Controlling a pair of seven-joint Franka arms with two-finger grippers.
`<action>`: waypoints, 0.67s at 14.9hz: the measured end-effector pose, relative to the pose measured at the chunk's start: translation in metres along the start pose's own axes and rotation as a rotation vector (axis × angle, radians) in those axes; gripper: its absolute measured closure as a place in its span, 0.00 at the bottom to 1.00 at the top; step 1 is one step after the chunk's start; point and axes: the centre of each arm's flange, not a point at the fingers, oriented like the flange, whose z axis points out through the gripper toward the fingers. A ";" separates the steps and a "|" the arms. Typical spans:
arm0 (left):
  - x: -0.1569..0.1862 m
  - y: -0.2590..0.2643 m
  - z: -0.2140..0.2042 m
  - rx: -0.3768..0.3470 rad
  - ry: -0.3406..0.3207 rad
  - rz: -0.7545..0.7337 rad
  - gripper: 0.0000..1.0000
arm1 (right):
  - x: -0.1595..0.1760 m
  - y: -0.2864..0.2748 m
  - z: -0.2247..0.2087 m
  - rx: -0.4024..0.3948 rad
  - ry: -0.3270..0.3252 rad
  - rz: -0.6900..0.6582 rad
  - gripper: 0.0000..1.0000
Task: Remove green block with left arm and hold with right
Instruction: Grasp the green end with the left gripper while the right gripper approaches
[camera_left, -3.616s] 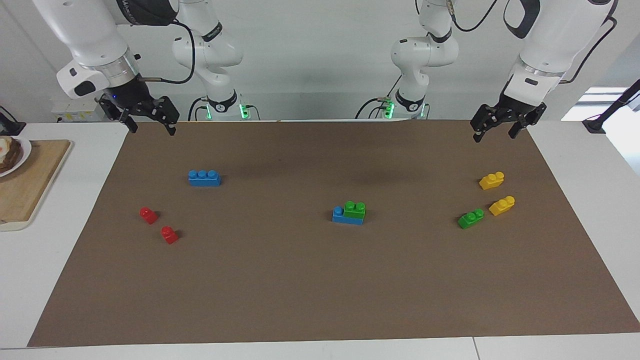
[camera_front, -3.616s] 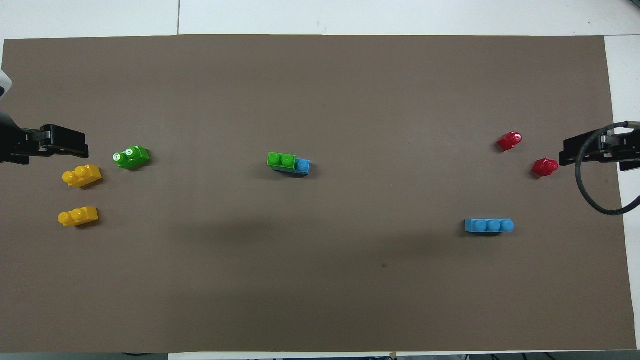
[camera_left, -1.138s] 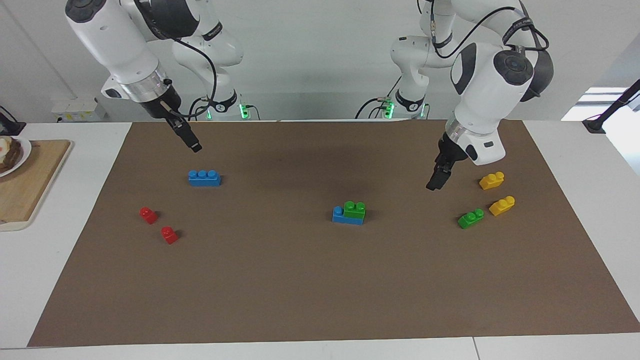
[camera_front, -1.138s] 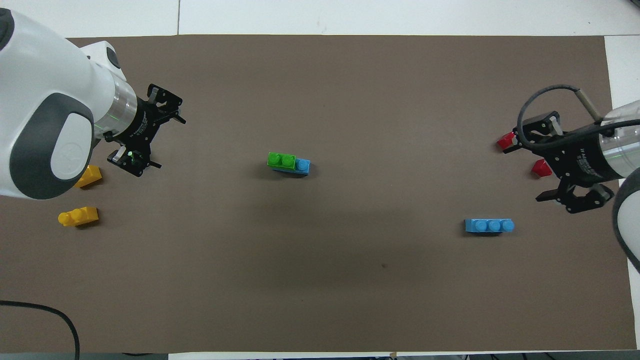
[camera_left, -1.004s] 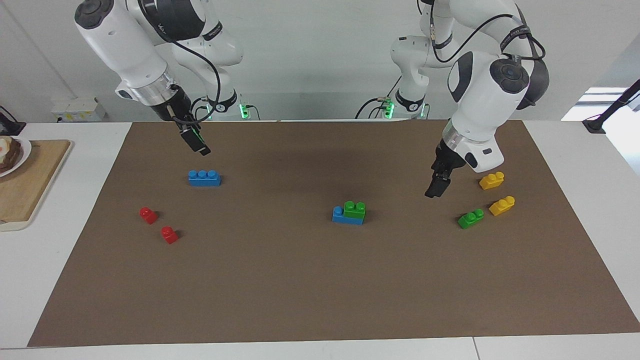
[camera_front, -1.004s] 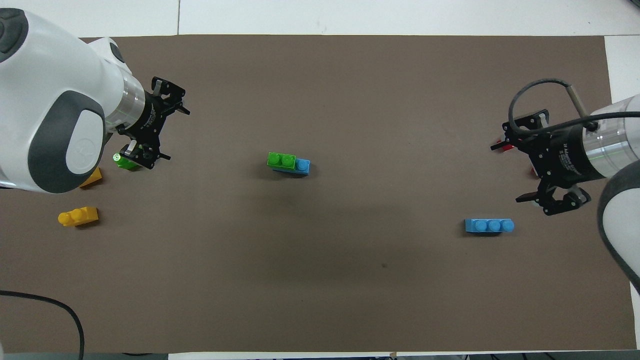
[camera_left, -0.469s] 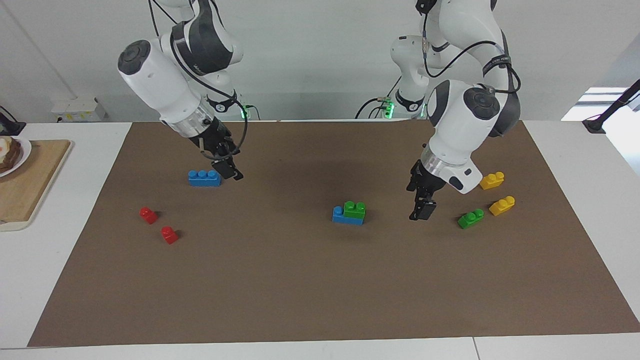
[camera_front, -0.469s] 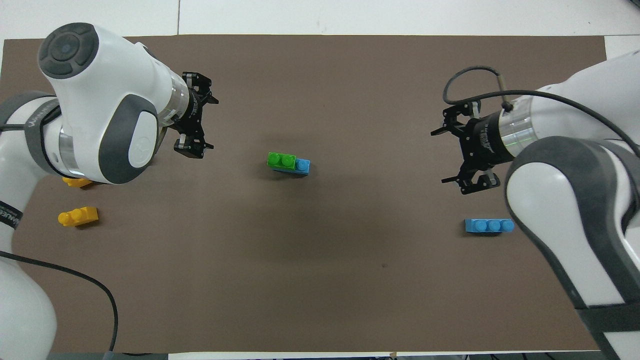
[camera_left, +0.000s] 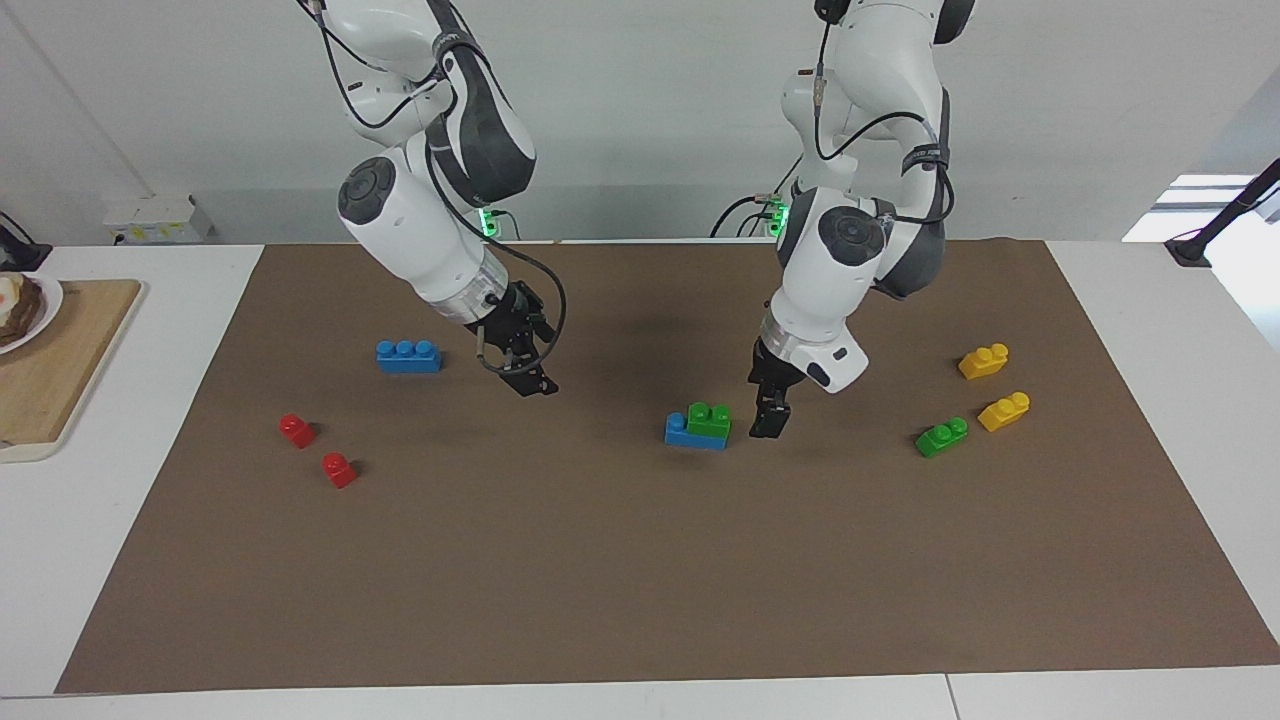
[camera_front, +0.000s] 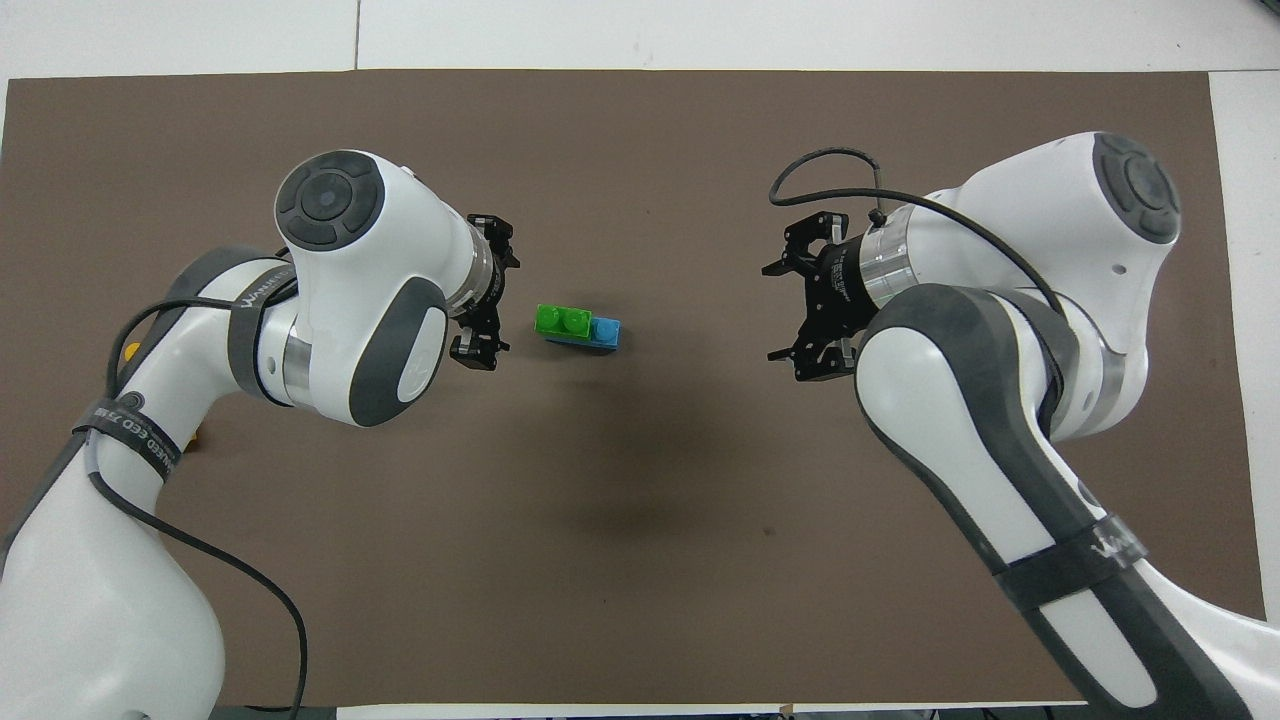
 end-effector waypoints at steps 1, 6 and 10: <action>-0.003 -0.002 0.004 0.000 0.000 0.003 0.00 | -0.005 0.002 0.008 0.008 -0.008 0.004 0.07; -0.006 -0.006 0.026 -0.003 0.001 -0.044 0.00 | -0.021 0.003 0.031 0.047 -0.011 0.034 0.10; -0.014 -0.006 0.037 0.001 0.001 -0.060 0.00 | -0.042 0.008 0.057 0.061 -0.014 0.060 0.10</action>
